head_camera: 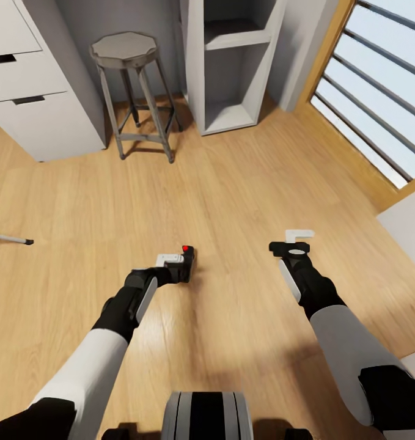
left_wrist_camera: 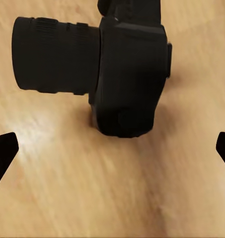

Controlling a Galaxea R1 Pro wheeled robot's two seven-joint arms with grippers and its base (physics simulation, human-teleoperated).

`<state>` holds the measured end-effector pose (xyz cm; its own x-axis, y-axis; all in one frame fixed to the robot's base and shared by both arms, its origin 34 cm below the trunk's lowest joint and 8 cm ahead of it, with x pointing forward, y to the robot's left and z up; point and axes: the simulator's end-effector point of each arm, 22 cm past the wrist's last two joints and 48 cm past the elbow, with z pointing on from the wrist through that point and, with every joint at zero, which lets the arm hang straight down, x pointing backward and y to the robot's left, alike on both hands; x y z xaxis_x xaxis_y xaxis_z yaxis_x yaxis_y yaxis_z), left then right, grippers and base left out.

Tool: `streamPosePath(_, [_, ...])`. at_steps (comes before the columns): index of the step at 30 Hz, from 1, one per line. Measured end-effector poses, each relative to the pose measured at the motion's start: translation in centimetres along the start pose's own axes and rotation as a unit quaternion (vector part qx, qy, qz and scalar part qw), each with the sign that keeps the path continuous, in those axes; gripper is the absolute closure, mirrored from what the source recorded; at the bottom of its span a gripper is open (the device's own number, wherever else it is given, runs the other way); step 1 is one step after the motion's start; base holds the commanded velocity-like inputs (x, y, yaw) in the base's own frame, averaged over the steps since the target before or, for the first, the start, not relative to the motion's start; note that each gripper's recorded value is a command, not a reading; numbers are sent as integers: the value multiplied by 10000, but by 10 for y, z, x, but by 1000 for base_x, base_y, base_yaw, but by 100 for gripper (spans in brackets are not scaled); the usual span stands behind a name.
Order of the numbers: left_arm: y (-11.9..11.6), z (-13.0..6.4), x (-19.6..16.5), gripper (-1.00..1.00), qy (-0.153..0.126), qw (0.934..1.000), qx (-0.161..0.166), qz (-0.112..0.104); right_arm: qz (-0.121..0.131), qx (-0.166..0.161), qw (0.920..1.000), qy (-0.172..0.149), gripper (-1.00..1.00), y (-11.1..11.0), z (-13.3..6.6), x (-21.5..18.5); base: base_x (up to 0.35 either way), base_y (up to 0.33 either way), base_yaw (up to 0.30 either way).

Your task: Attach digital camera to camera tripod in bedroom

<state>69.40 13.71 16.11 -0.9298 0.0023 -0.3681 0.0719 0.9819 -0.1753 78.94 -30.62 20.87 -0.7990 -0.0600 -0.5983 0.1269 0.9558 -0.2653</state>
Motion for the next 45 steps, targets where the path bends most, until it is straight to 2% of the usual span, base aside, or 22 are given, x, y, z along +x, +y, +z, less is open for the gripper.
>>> streamPosePath(10, [0, 21, 15, -100, 191, 9998, 46, -9, -60, -12, 9998, 201, -100, 6, 15, 28, 0, 0, 0])
streamPosePath(22, [-7, 21, 16, -100, 196, 9998, 99, 26, -62, -11, 9998, 202, -100, 6, 15, 28, 0, 0, 0])
streamPosePath(26, [-18, 21, 18, -100, 208, 9996, 157, 143, -62, -11, 9998, 202, -100, 6, 15, 28, 0, 0, 0])
streamPosePath(29, [-25, 28, 28, -100, 301, 9990, 195, 272, -79, -15, 9996, 261, -100, 8, 20, 36, 0, 0, 0])
streamPosePath(32, [-26, 34, 39, -100, 403, 9985, 199, 314, -96, -19, 9994, 320, -100, 10, 24, 45, 0, 0, 0])
streamPosePath(45, [-28, 55, 71, -100, 678, 9969, 238, 333, -168, -33, 9983, 553, -100, 17, 40, 79, 0, 0, 0])
